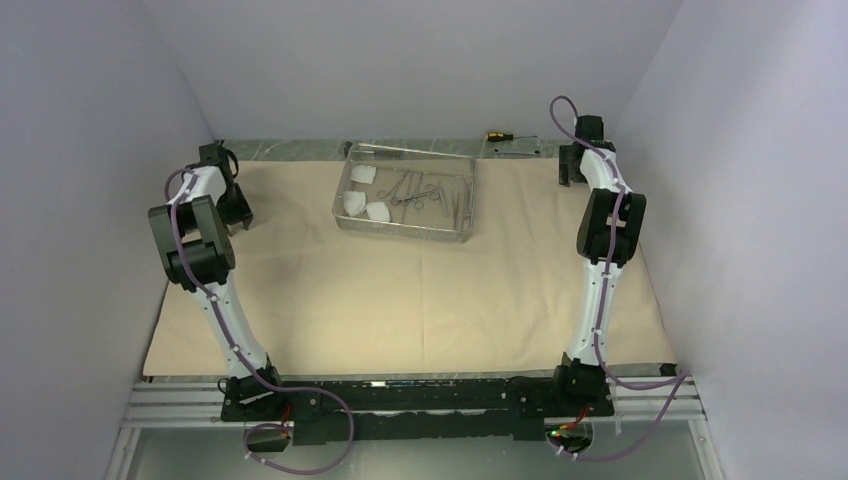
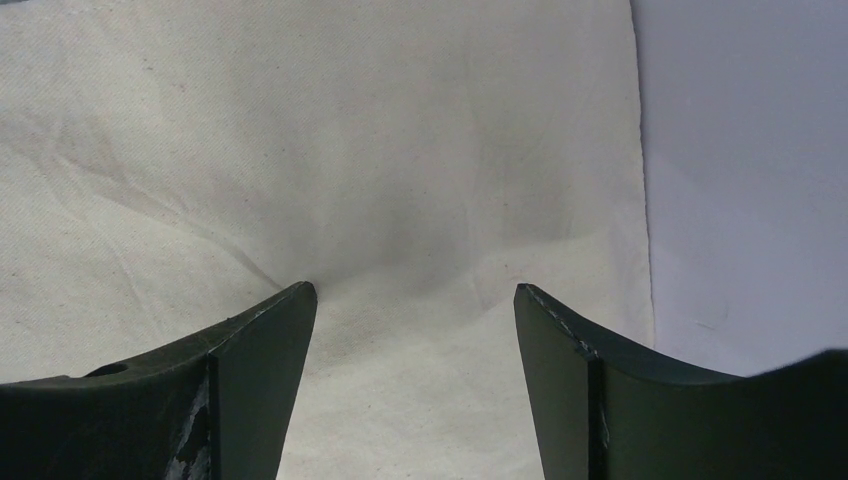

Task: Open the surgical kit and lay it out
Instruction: Smooth out the surgical kit at the center of the board.

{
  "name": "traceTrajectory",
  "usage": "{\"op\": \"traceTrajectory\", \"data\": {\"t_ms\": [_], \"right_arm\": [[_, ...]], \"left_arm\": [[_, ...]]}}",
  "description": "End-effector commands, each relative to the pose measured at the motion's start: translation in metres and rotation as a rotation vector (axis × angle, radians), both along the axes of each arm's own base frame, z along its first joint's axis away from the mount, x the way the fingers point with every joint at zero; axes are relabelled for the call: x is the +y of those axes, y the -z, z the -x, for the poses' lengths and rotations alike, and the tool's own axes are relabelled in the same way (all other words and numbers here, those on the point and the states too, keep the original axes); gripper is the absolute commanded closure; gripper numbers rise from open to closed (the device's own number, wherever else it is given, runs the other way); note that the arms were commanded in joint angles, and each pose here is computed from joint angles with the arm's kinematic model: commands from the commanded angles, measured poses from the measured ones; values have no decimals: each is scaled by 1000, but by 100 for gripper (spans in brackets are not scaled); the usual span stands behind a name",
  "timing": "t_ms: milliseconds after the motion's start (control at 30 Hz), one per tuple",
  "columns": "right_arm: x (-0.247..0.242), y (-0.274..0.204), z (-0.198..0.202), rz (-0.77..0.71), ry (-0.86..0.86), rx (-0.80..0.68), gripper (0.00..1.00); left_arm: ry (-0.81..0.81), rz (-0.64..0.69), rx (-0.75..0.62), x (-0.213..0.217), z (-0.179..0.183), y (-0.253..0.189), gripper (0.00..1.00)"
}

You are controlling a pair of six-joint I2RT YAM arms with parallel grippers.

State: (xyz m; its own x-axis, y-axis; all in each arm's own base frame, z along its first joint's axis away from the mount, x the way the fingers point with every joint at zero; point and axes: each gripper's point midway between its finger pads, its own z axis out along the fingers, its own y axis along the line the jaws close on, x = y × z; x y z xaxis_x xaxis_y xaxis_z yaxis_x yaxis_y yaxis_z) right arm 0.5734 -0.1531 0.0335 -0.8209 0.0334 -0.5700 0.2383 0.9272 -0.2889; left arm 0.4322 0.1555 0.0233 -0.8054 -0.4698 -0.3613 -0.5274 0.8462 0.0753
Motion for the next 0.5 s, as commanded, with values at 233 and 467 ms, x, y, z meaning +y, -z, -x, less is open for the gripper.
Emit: {"op": "traceTrajectory", "data": {"t_ms": [233,467], "right_arm": [[-22,-33,5,93,55,-41,24],[-26,-36,3,107,59,-44,24]], "left_arm": [[-105,-262,301,76,91,35,49],[-100,-287,284,103,86,33,45]]}}
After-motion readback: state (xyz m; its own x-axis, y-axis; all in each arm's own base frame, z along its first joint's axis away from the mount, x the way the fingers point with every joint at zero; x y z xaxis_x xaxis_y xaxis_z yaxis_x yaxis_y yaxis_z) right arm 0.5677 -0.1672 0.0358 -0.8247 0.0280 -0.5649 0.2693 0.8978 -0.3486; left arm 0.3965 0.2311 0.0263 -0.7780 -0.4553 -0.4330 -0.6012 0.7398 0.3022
